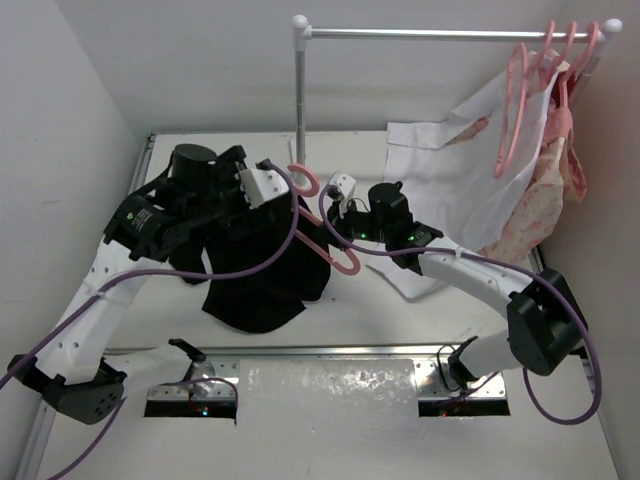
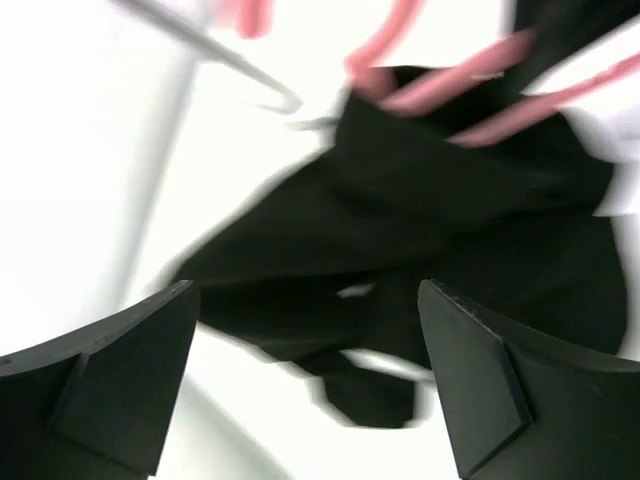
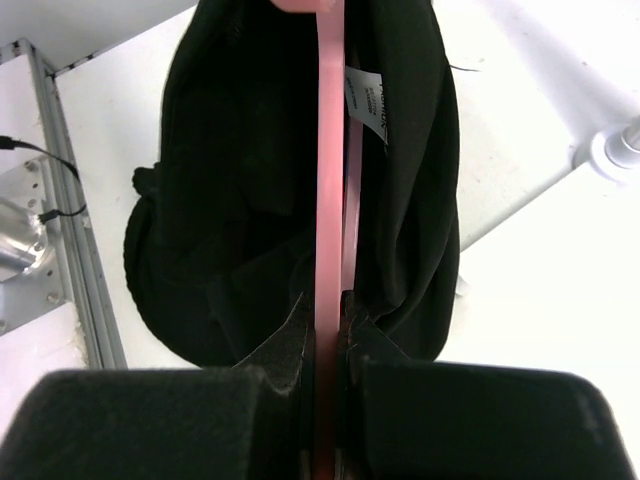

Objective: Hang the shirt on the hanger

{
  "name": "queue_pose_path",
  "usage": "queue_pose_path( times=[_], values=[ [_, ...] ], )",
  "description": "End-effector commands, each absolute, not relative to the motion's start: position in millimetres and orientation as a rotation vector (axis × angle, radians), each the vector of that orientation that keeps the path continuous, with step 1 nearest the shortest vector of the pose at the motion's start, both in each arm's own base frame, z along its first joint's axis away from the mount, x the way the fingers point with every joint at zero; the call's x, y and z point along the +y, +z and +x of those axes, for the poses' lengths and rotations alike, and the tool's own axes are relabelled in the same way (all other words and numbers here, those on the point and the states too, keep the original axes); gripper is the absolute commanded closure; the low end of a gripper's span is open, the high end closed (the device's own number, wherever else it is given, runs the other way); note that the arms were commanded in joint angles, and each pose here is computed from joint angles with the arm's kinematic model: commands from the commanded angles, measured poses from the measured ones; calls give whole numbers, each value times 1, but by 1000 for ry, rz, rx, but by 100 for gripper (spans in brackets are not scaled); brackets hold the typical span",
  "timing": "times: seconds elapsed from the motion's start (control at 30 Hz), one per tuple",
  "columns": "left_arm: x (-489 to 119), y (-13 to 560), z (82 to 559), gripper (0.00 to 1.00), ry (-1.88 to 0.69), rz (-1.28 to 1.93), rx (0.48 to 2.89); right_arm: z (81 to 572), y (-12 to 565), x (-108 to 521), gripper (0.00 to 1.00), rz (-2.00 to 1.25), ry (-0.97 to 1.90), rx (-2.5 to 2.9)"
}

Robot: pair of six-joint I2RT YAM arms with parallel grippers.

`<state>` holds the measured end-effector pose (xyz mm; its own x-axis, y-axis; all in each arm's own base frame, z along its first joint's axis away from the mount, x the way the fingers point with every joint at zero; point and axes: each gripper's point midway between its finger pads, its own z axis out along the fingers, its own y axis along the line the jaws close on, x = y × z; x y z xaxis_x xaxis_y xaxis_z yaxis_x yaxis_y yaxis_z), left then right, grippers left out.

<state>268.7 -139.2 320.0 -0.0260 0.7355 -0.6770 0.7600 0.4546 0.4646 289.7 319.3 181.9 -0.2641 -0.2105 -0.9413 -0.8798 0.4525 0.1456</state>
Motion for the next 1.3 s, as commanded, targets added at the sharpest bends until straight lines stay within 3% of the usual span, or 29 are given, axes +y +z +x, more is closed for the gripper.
queue_pose_path(
  times=[0.0,0.17,0.33,0.53,0.6,0.67,0.83,1.0,1.1,1.13,1.27],
  values=[
    [-107,359,295,9,319,1353,1596,295,218,332,100,-968,905,1563],
    [-115,328,330,6,412,1520,1501,292,222,337,100,-1002,936,1554],
    [-124,312,334,4,238,1657,1386,288,227,334,100,-1014,932,1539],
    [-113,287,349,4,186,1676,1421,282,233,332,100,-1047,928,1510],
    [-119,281,346,14,107,1683,1413,279,233,334,100,-1072,943,1500],
    [-124,273,346,31,48,1695,1425,277,233,334,100,-1084,949,1496],
    [-134,244,342,31,-91,1742,1443,273,236,335,100,-1108,979,1484],
    [-135,218,325,50,-228,1818,1519,279,241,334,100,-1099,965,1478],
    [-135,214,319,96,-267,1785,1560,285,246,335,100,-1093,952,1470],
    [-135,215,319,100,-278,1756,1575,287,247,336,100,-1092,945,1475],
    [-128,238,332,100,-261,1555,1631,313,261,335,100,-1021,846,1490]
  ],
)
